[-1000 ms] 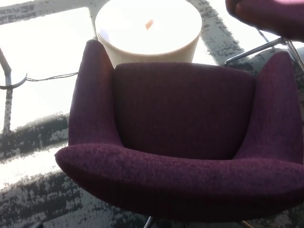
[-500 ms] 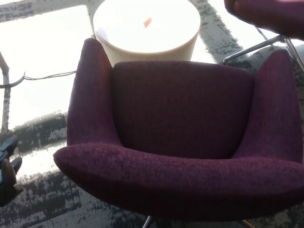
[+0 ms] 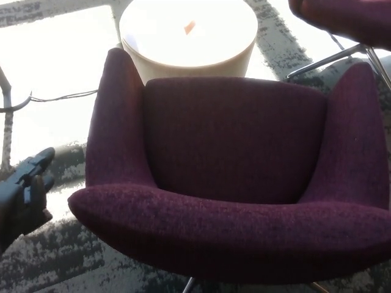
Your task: The robot stands in front of a sofa and uses its left hand to push the left side of the sofa
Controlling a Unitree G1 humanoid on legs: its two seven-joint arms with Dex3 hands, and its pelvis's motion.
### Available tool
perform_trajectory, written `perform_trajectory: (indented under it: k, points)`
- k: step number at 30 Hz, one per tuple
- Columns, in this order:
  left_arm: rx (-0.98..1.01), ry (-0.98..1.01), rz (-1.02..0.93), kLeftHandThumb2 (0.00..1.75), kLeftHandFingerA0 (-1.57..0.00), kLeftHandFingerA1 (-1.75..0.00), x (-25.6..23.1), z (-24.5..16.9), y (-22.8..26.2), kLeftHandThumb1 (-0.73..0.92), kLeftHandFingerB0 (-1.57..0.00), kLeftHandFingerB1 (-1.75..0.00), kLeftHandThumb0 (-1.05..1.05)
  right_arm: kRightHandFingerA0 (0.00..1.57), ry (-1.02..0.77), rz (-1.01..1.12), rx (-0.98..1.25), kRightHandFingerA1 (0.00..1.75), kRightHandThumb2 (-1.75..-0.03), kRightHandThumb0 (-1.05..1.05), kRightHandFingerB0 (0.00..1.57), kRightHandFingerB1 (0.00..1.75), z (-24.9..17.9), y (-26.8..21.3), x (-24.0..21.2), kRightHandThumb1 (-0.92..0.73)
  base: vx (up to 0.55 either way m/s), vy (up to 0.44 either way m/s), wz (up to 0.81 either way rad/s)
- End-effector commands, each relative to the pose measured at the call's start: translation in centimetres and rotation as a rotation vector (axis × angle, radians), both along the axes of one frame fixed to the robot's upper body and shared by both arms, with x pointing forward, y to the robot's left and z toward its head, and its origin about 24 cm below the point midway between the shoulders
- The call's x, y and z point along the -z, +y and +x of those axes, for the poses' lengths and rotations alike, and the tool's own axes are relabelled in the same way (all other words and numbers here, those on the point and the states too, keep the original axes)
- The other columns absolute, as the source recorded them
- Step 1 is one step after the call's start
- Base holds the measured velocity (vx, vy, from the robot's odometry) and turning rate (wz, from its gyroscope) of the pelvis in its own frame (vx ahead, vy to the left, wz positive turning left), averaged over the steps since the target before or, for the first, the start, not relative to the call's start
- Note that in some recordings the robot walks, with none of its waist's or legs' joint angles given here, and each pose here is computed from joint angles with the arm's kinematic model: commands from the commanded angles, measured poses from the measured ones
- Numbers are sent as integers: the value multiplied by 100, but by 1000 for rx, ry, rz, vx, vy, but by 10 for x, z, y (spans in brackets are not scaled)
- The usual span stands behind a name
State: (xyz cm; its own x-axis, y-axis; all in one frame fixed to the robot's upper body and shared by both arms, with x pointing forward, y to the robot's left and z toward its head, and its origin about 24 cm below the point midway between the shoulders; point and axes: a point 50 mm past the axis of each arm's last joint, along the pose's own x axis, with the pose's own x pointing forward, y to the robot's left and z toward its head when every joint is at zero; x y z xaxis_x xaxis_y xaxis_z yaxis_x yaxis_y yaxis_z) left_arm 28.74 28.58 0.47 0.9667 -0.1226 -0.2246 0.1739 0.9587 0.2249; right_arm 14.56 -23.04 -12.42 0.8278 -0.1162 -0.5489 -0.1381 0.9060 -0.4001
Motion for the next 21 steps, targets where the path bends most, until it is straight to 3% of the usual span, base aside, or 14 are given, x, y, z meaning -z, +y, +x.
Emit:
perform_trajectory:
  k: [1,2,3,4,5,6,7,9,10,19,21]
  points:
    - [22,90,48,123,0,-15,9,3,-8,81,0,-12,-90,63,-15,-4,18,45,-63,-58,58,42,-2,-3,-1,-76,0,0,0]
    - [49,108,60,97,0,-12,13,5,-17,78,0,-13,-98,60,-7,-7,13,43,-63,-60,57,41,-2,-3,-1,-76,0,0,0]
    - [55,118,63,122,0,-14,14,5,-20,78,-1,-13,-92,60,-4,-16,7,44,-63,-61,57,41,-2,-3,0,-77,0,0,0]
    - [72,121,69,101,0,-12,16,6,-23,79,0,-10,-98,58,-4,-19,4,43,-63,-60,56,41,-3,-3,0,-77,0,0,0]
    - [96,120,75,101,0,-12,16,6,-27,79,0,-10,-98,58,-5,-18,2,43,-63,-60,56,41,-3,-3,0,-77,0,0,0]
    - [98,129,62,123,0,-16,18,7,-31,78,0,-14,-88,60,-7,-11,7,43,-63,-60,57,41,-3,-3,-1,-76,0,0,0]
    - [102,126,57,125,0,-10,20,7,-36,85,0,-7,-97,60,-7,-4,12,44,-63,-59,57,41,-3,-3,0,-76,0,0,0]
    - [103,125,56,125,0,-10,21,7,-38,85,0,-7,-97,60,-7,-1,14,44,-63,-59,57,41,-3,-3,0,-76,0,0,0]
    - [128,130,43,123,0,-10,23,8,-48,80,0,-7,-97,67,-12,-11,11,46,-63,-59,56,41,-3,-3,-1,-77,0,0,0]
    - [238,123,65,123,0,-14,29,2,-76,79,0,-9,-96,63,-12,-11,14,45,-63,-61,56,41,-2,-4,-1,-77,0,0,0]
    - [246,127,70,123,0,-15,29,2,-79,79,0,-11,-93,72,-14,-7,18,50,-63,-61,56,41,-2,-5,-1,-76,0,0,0]
